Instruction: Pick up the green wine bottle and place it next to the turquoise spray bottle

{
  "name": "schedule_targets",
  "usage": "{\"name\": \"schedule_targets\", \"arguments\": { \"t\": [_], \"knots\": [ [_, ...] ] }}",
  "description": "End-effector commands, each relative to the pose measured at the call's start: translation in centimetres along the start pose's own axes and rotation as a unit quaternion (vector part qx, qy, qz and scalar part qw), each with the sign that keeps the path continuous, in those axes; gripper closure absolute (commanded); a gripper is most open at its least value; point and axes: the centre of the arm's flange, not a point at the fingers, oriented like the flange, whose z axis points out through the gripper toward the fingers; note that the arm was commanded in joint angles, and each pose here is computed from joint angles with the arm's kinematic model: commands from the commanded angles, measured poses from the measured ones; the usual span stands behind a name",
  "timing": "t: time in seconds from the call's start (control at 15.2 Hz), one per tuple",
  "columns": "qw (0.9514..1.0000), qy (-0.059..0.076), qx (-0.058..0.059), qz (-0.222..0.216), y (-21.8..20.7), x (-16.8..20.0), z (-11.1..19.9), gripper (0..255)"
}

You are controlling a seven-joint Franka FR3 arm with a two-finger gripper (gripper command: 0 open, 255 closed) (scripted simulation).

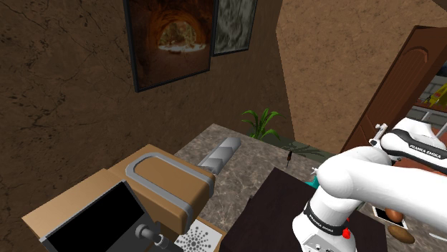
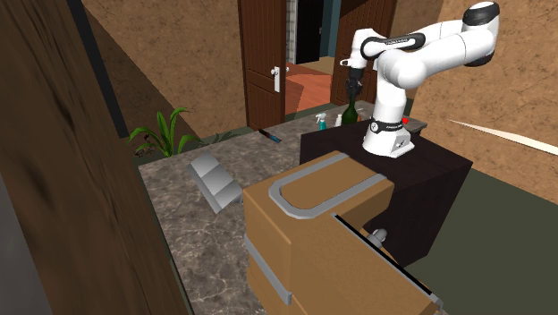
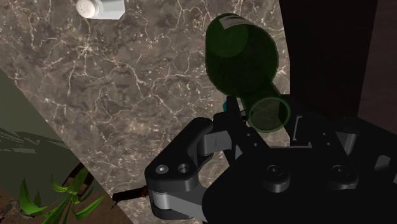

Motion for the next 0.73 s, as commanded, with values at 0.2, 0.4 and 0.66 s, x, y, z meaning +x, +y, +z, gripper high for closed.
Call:
{"name": "schedule_targets", "arguments": {
  "t": [0.2, 0.4, 0.66],
  "knots": [
    [1.0000, 0.000, 0.000, 0.000, 0.03, 0.00, 0.13, 255],
    [1.0000, 0.000, 0.000, 0.000, 0.03, 0.00, 0.13, 0],
    [1.0000, 0.000, 0.000, 0.000, 0.03, 0.00, 0.13, 0]
  ]
}}
